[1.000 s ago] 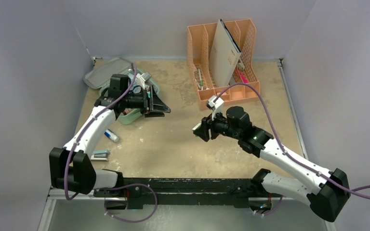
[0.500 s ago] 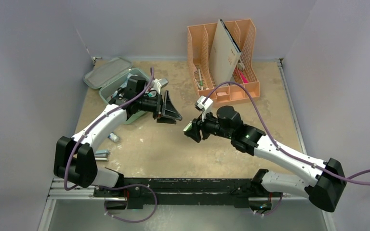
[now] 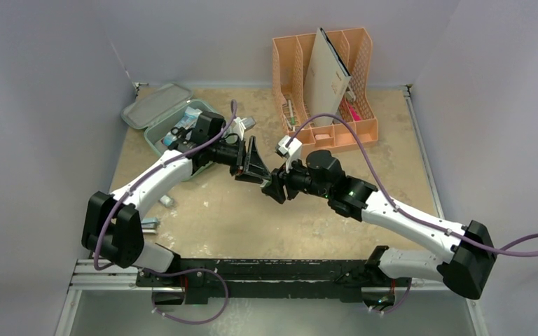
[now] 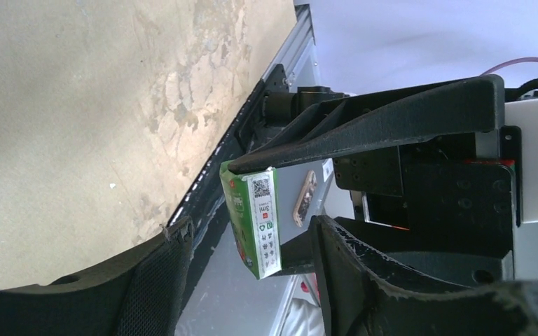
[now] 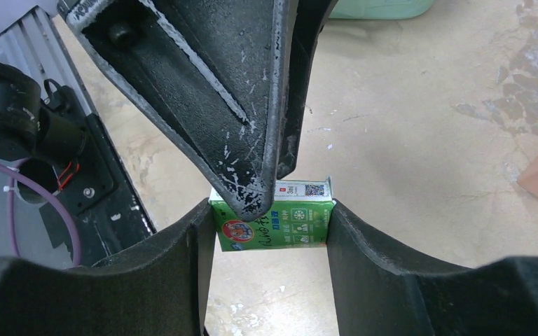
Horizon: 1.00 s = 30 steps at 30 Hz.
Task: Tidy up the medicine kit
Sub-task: Pick up the medical item at the center of the board.
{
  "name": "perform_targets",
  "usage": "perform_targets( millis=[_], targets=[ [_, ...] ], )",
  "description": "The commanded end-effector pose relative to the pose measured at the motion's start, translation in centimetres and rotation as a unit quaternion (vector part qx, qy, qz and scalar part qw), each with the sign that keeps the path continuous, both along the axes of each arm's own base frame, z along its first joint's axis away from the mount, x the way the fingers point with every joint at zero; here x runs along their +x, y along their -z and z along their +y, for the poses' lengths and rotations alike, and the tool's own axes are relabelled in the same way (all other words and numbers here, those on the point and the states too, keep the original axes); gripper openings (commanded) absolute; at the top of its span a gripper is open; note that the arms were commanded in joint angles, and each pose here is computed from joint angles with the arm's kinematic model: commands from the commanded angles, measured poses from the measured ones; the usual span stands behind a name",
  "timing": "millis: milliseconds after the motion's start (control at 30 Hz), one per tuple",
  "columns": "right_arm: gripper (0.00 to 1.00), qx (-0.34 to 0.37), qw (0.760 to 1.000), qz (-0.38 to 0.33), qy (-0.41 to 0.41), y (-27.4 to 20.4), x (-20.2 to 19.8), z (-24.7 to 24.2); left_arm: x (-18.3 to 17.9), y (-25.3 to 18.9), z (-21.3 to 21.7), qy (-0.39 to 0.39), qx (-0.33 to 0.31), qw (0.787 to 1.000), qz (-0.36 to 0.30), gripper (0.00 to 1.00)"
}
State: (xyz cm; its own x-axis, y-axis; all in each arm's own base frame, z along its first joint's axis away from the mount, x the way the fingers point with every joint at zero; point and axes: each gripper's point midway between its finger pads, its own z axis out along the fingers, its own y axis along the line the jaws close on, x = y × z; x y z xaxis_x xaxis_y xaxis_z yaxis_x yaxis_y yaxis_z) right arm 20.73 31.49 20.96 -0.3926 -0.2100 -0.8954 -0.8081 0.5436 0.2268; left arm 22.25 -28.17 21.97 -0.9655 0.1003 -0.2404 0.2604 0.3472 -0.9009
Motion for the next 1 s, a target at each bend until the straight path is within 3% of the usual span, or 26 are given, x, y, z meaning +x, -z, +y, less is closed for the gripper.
perform_targets(
  millis=[0, 400, 967],
  targets=[
    [0.44, 0.037, 0.999, -0.027, 0.015, -3.1, 1.0, 0.9, 0.4, -0.7, -0.5, 0.011, 0.006, 0.999, -0.04, 0.59],
    [0.43, 0.031, 0.999, -0.016, 0.017, -2.1, 1.6, 1.8, 0.2, 1.0, -1.2, 0.036, 0.036, 0.998, -0.032, 0.48],
    [0.47, 0.005, 0.999, 0.0, 0.033, 0.0, 2.3, 1.8, 0.6, 2.5, -0.7, 0.042, 0.075, 0.996, -0.025, 0.23]
  ],
)
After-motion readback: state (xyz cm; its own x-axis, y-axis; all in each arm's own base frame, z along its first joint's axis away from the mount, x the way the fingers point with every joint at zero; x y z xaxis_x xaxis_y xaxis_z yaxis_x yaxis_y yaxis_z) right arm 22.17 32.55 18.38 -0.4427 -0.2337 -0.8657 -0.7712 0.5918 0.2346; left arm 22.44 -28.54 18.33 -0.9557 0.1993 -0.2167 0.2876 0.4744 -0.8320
